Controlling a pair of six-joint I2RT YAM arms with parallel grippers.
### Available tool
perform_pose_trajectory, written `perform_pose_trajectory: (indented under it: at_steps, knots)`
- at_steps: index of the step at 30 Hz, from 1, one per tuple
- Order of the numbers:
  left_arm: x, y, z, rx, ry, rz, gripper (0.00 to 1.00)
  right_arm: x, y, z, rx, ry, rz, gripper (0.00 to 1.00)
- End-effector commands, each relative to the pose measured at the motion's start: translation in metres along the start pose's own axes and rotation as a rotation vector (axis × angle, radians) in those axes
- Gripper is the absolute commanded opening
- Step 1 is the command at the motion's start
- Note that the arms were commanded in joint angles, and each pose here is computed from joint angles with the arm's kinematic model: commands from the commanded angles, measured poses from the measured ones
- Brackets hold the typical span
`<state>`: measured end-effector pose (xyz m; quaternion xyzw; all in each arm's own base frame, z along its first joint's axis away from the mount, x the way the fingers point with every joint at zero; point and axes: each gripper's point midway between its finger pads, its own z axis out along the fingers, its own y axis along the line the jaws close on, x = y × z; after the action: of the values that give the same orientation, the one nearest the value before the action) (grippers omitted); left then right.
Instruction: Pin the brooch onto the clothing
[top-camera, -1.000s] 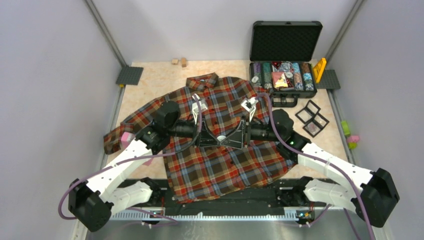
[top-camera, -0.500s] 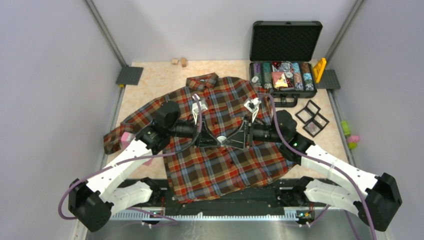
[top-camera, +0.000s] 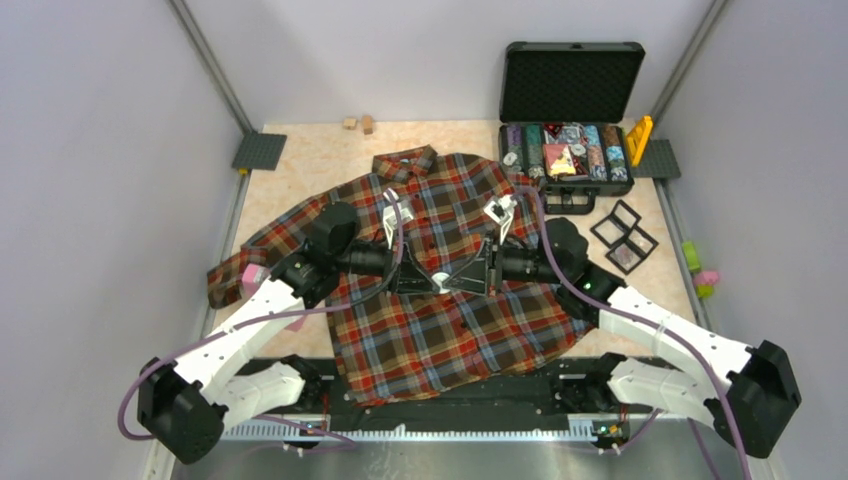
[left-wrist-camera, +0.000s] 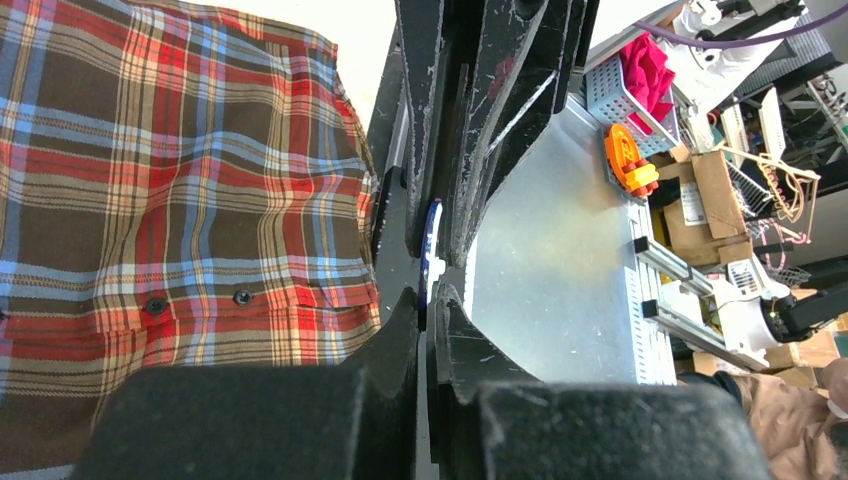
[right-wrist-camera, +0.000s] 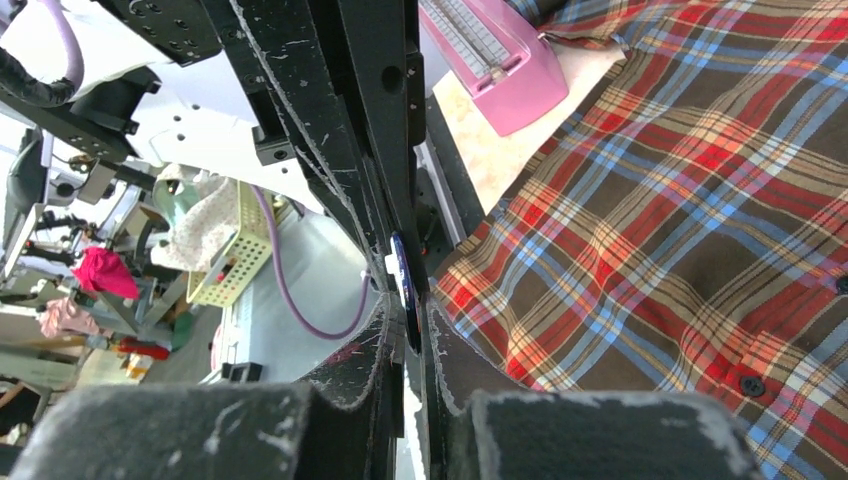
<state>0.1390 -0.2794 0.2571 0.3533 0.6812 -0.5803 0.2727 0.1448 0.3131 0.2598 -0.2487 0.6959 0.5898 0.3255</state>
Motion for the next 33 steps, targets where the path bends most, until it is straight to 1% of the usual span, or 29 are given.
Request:
perform_pose_trajectory:
  at_steps: [1, 10, 13, 19, 25, 29, 33]
  knots:
    - [-0.006, -0.011, 0.0, 0.055, -0.011, 0.043, 0.0, -0.007, -0.013, 0.008, 0.079, -0.001, -0.006, 0.02]
    - [-0.006, -0.01, 0.002, 0.062, -0.008, 0.034, 0.0, -0.003, -0.035, 0.026, 0.189, 0.051, -0.005, 0.01]
    - [-0.005, -0.009, 0.002, 0.061, -0.007, 0.031, 0.0, 0.001, -0.039, 0.032, 0.2, 0.066, 0.003, 0.0]
    - [-0.006, -0.01, 0.002, 0.065, -0.008, 0.032, 0.0, 0.0, -0.046, 0.032, 0.241, 0.056, 0.002, 0.0]
    - [-0.005, -0.006, 0.003, 0.053, -0.008, 0.021, 0.0, 0.003, -0.034, 0.031, 0.181, 0.076, -0.034, 0.02]
    - [-0.006, -0.007, 0.003, 0.06, -0.01, 0.021, 0.0, 0.006, -0.043, 0.027, 0.24, 0.097, -0.038, 0.03]
    - [-0.007, -0.006, 0.004, 0.059, -0.011, 0.016, 0.0, 0.008, -0.036, 0.027, 0.2, 0.097, -0.043, 0.06]
